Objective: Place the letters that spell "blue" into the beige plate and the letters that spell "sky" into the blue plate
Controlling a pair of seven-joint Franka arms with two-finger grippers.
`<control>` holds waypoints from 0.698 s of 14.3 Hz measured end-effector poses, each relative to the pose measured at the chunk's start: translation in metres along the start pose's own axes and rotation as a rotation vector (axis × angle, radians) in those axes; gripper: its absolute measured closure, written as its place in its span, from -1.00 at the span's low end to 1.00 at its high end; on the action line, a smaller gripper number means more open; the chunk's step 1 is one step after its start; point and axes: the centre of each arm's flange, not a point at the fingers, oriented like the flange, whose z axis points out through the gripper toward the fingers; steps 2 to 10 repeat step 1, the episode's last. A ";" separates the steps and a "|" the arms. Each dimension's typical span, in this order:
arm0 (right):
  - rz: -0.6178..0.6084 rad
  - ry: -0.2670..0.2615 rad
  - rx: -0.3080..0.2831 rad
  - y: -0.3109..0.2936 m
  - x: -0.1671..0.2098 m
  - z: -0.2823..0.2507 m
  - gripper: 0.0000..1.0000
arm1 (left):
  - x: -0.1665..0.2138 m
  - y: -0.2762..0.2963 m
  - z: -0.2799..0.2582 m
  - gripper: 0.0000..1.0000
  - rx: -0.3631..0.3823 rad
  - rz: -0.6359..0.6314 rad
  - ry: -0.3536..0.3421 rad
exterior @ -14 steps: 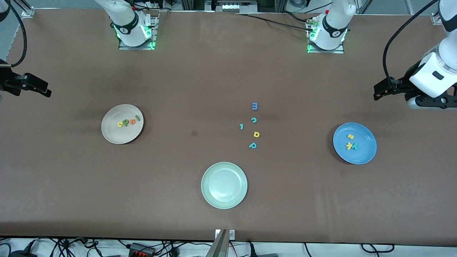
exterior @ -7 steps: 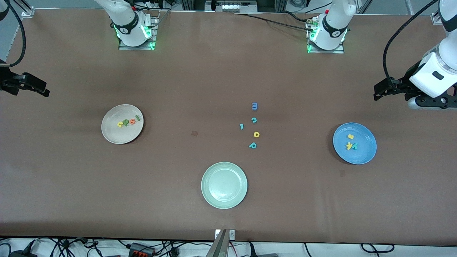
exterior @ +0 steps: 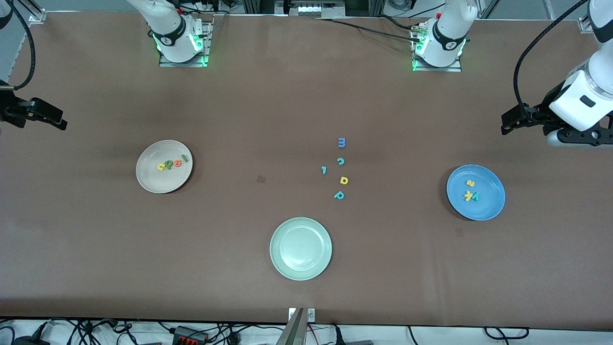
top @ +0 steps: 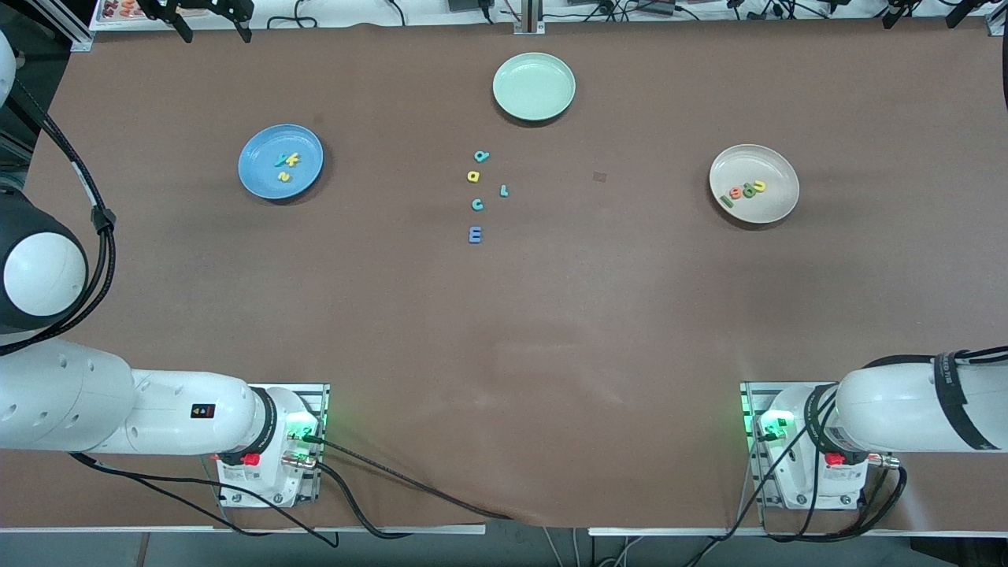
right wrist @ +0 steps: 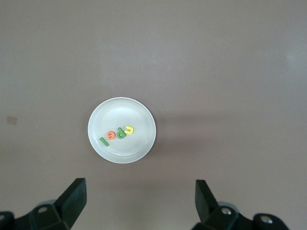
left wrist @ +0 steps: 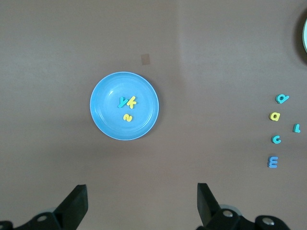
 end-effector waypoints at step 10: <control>0.000 0.000 0.000 0.000 0.000 0.000 -1.00 | 0.000 0.000 0.000 -1.00 0.000 0.000 0.000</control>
